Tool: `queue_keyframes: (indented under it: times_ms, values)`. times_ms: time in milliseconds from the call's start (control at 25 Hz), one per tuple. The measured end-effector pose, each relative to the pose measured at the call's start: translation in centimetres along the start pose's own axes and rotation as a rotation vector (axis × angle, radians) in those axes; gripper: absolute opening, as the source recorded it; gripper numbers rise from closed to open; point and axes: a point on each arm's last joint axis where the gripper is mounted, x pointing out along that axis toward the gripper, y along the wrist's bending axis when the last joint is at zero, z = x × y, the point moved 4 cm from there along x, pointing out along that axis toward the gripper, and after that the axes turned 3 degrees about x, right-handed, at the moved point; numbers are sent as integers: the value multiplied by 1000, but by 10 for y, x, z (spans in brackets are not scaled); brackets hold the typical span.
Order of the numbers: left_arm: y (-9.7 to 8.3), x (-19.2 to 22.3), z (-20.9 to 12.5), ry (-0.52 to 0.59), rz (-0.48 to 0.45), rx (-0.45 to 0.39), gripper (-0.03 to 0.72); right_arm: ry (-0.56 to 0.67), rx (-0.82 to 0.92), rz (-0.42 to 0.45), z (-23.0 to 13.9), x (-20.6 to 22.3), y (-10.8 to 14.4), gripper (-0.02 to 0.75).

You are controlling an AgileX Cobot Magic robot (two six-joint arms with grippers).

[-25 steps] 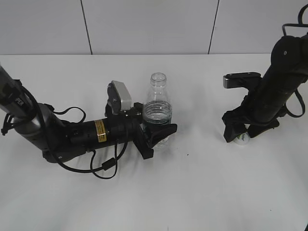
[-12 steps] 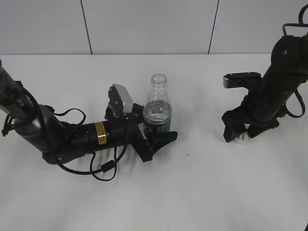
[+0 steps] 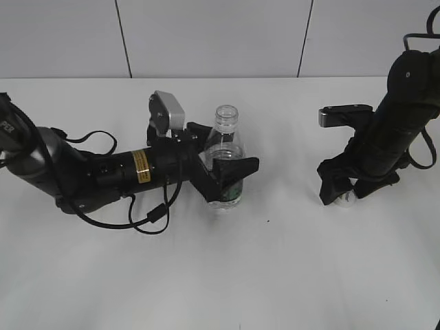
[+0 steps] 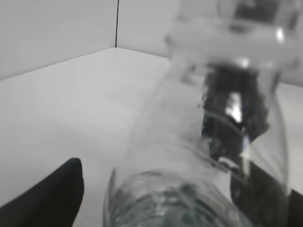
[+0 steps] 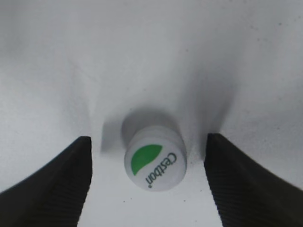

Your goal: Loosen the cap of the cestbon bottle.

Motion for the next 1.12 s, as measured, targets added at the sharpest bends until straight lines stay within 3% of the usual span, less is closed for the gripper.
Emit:
queue_keyframes:
  times_ms: [600,800,960,1120]
  values:
    - [-4,-7,78,-131,-6,-52,572,12,-1,4,-1,-1,1,571]
    - [-7,-13,111,-172,-6,-82,572,-43,-14,4,2,-29,5,573]
    - [-1,-19,131,-143,79,-104,572,-118,-30,0,5,-65,11,573]
    - [13,-31,148,-59,257,-116,572,-175,-46,0,3,-96,18,573]
